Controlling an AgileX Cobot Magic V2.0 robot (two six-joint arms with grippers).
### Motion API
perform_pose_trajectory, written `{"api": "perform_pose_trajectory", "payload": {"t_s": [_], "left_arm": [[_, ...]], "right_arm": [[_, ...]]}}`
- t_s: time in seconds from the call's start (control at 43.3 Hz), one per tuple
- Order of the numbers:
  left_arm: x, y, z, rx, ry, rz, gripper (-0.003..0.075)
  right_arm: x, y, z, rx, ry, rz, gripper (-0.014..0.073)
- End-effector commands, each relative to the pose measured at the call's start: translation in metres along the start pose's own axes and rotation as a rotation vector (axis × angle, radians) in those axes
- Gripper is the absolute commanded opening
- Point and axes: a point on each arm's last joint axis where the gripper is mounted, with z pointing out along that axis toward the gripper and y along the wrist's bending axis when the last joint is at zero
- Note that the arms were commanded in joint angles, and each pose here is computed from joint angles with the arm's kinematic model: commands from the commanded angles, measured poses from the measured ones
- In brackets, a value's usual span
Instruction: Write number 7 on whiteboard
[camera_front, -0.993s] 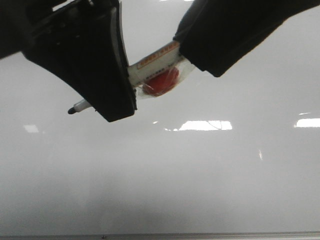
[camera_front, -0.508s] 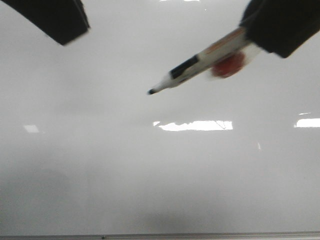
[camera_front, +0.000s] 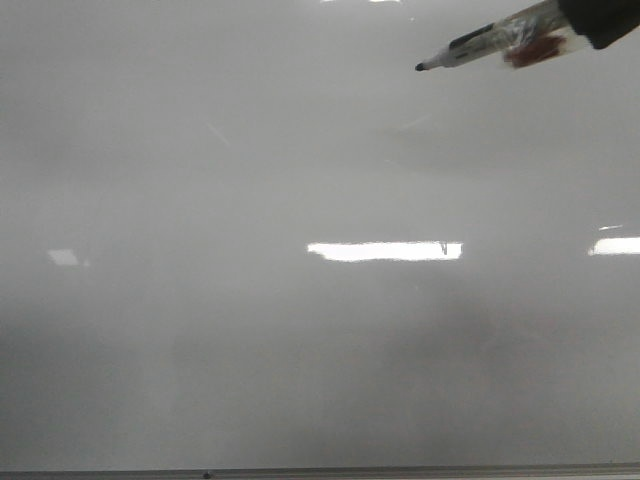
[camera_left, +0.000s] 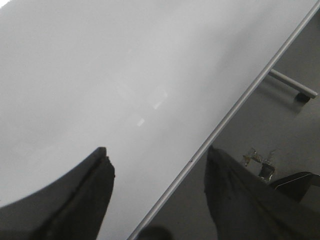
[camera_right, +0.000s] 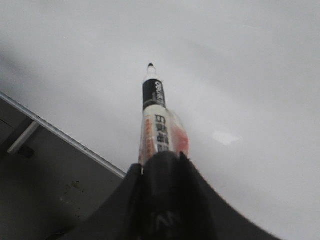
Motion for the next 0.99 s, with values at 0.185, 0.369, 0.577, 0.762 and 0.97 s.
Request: {"api": "perform_pose_trajectory", "payload": {"t_s": [0.185,0.369,0.577,0.762,0.97], "left_arm": [[-0.012,0.002,-0.006,-0.014,-0.098,-0.031,0.0406],[-0.012,0.002,-0.006,-0.014,-0.098,-0.031,0.0406],[-0.012,0.002,-0.006,-0.014,-0.098,-0.031,0.0406],[-0.012,0.002,-0.006,-0.014,-0.098,-0.031,0.0406],[-0.012,0.002,-0.006,-0.014,-0.098,-0.031,0.0406]], "right_arm": [[-0.050,-0.006,0.020,0.014,-0.119,0.024,-0.0109],[-0.062,-0.011,0.045,0.025,-0.113,0.031,-0.0109],[-0.064,-0.015,0.065,0.039,-0.111,0.040,-0.0109],[-0.062,-0.030,0.070,0.075,-0.094,0.067,-0.0109],[-0.057,-0.060,0.058,0.156,-0.057,0.118,-0.0109]]}}
